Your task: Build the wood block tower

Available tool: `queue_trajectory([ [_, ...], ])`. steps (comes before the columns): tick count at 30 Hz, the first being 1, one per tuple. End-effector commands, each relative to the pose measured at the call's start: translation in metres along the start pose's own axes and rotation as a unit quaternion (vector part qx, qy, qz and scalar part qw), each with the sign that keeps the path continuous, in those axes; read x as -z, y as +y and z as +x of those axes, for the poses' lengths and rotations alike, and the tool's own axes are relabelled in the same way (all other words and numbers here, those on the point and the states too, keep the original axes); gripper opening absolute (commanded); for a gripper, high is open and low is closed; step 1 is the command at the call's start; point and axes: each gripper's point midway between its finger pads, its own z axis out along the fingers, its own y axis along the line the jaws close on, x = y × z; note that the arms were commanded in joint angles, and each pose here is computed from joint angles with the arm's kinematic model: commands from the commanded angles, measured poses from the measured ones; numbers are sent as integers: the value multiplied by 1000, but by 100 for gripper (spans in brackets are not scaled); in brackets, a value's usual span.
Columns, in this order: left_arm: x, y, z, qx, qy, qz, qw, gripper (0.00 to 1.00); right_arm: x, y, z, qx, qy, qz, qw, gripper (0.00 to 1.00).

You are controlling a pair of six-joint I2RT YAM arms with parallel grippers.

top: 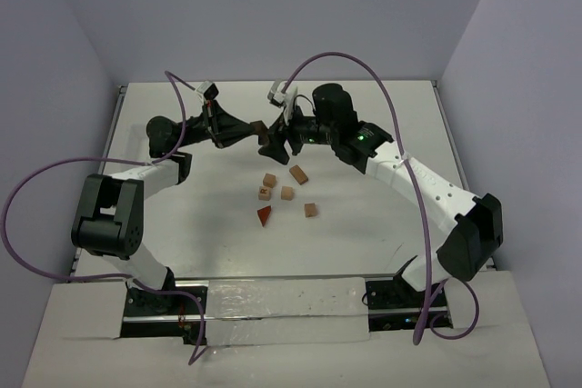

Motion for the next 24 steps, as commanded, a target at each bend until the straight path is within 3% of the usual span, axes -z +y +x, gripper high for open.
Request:
queue_trajectory([
  [1,6,-40,34,-162,41,72,983,0,10,14,-15,28,-20,-27,999,73],
  [9,4,-43,47,-170,59,75,981,0,-2,19,-18,37,-25,-61,997,72],
  [14,4,-42,48,-170,60,76,981,0,-3,22,-19,37,-29,-72,996,56],
  [17,4,-41,48,-168,61,77,981,0,-3,24,-19,37,-31,-78,996,51],
  [20,3,-40,48,-166,63,78,981,0,-4,25,-21,36,-34,-80,996,53],
  [24,1,-41,53,-167,71,80,980,0,-7,23,-23,32,-38,-81,996,71],
])
